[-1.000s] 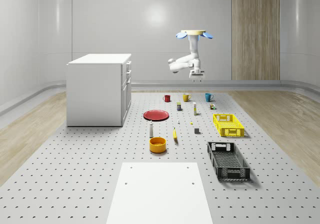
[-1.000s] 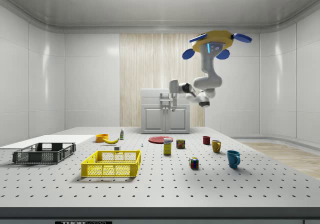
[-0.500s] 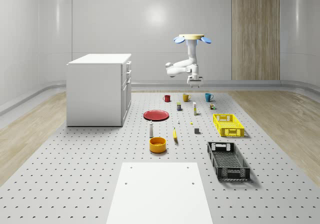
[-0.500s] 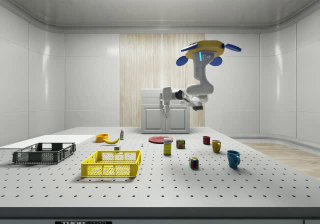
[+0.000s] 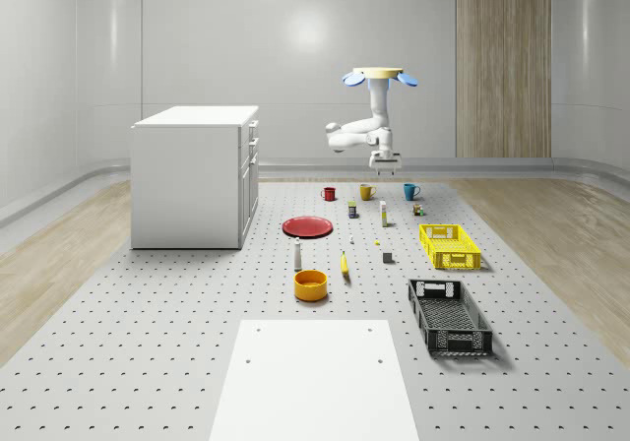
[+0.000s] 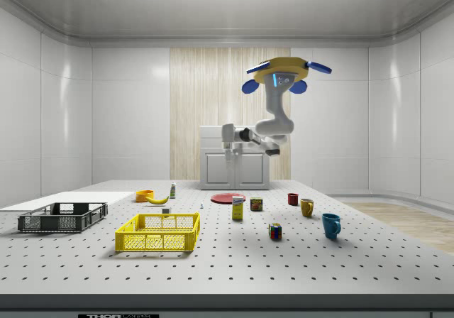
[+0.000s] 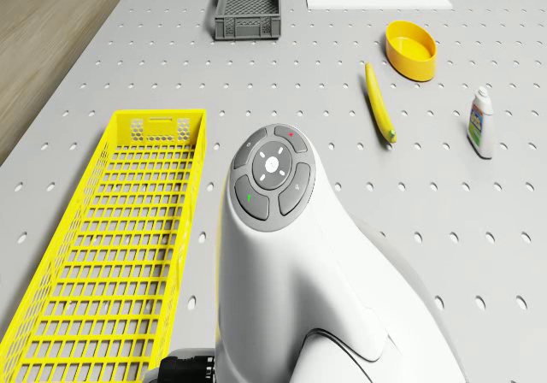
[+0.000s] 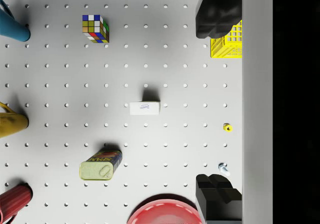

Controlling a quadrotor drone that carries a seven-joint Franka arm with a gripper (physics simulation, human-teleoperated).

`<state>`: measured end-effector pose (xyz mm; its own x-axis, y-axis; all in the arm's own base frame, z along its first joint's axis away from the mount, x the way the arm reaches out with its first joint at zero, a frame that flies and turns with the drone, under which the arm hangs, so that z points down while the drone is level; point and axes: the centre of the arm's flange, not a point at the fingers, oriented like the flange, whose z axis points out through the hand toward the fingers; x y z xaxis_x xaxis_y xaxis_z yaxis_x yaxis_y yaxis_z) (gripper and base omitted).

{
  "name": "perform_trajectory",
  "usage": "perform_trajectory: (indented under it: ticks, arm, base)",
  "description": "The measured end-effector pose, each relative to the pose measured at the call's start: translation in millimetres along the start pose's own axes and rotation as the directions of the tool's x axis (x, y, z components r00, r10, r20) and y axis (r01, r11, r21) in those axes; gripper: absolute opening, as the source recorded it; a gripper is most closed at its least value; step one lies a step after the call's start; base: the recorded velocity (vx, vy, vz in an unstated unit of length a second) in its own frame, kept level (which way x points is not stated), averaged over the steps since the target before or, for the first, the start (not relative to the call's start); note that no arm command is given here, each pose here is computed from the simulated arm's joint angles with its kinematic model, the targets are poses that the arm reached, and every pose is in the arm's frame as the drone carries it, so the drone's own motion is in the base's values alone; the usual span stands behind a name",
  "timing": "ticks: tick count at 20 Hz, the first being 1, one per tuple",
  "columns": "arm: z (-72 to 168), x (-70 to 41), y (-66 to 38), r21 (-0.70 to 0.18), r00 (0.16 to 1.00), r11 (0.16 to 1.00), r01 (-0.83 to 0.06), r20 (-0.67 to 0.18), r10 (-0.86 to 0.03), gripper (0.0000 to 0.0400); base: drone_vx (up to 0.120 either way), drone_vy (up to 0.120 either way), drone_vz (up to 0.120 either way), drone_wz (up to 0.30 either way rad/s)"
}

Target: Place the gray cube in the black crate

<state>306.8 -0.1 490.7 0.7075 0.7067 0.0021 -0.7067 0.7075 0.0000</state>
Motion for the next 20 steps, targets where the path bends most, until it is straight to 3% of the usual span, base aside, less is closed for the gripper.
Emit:
perform_trajectory:
  ticks: [20]
  arm:
    - [0.0,0.0,0.0,0.000,1.000,1.000,0.000,0.000,0.000,0.0400]
  base:
    - [0.120,0.000,0.000,0.000]
